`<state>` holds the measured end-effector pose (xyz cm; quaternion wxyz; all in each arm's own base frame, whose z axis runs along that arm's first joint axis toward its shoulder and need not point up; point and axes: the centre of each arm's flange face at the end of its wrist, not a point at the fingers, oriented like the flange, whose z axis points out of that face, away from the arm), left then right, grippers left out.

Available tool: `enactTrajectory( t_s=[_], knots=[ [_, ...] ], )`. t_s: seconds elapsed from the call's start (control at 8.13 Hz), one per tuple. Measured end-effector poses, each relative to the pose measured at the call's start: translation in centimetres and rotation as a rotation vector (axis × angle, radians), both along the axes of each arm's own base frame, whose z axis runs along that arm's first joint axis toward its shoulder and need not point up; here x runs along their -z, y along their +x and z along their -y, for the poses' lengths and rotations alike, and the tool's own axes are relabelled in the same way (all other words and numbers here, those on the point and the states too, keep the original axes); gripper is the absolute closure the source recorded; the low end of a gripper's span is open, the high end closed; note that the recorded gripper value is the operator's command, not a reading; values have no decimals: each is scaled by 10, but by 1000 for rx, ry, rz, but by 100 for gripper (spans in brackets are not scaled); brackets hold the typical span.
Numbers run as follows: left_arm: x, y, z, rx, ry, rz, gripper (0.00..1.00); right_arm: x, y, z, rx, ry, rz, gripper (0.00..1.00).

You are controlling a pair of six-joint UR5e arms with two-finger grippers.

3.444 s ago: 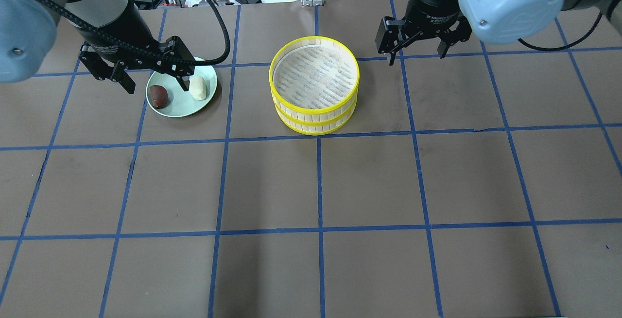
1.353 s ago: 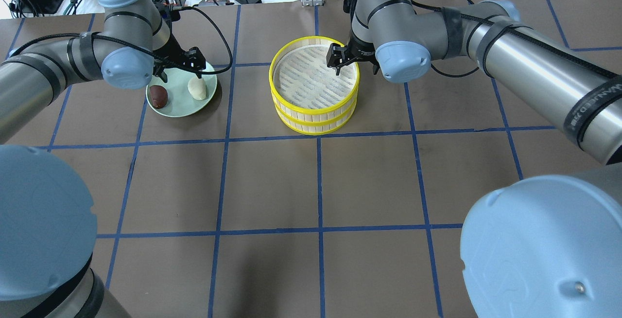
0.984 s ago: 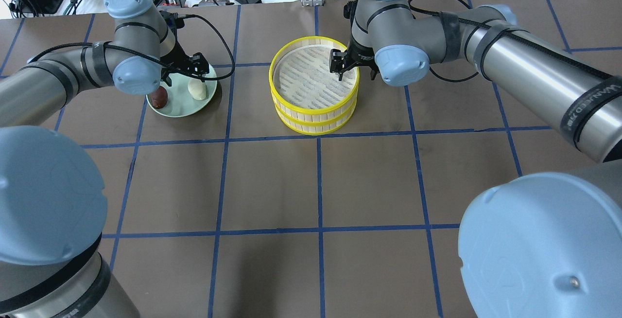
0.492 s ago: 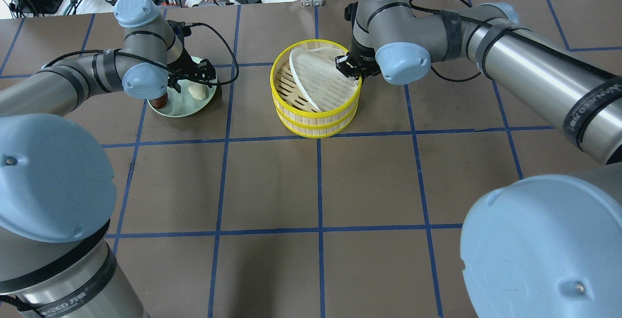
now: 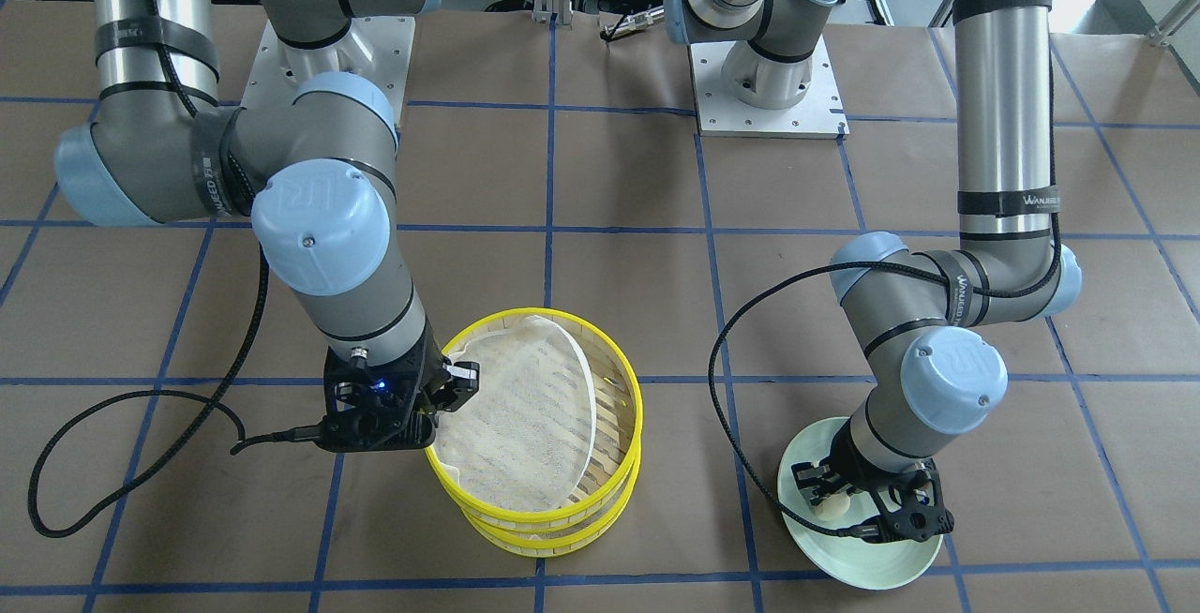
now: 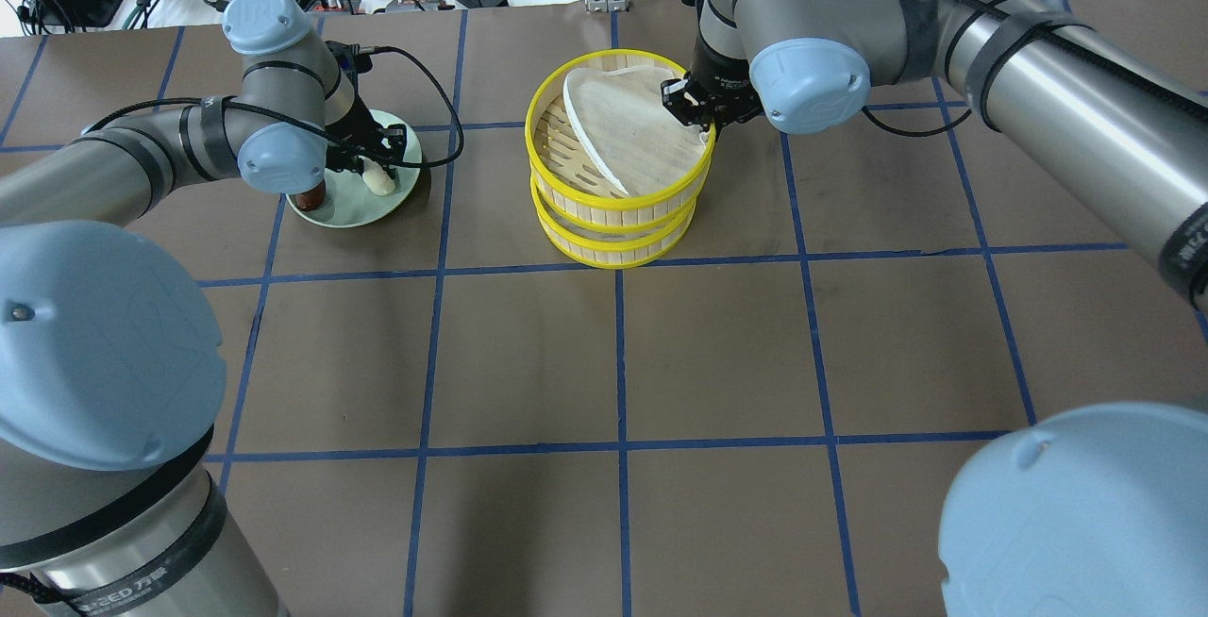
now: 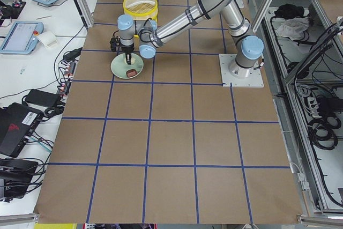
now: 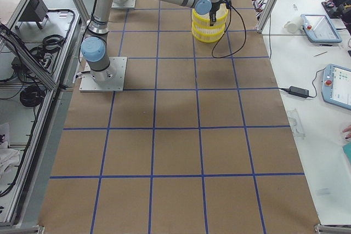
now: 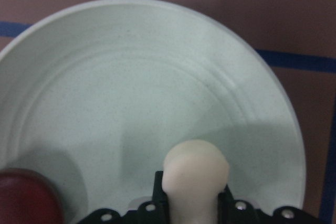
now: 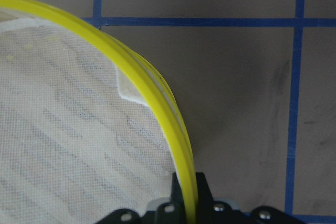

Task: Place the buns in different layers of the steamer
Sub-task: 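Lift top tier aside with right gripper while left carries white bun over lower tier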

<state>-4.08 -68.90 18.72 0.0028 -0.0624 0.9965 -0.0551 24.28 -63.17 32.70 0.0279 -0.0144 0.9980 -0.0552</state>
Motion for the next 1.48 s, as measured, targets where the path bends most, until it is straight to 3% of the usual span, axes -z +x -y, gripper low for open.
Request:
enactTrajectory(
  t_s=[0.25,0.49,0.86,1.35,1.48],
  knots=[
    [-27,-1,-1,-10,-34,2,100,-20,-21,1,12,-8,1,98],
    [-78,-14,-15,-43,-57,-13,100,-47,-79,5,-10,-14,-10,99],
    [-122,-110,-41,-74,-97,-50,100,-81,-187,4,-46,-25,-40,100],
    [-104,-234,-70,43,-95,-163,100,-81,-281,1,-90,-12,-61,100],
    [-93,-254,-70,78,-103,-217,84,-80,-291,0,-84,-7,-61,100]
  ],
)
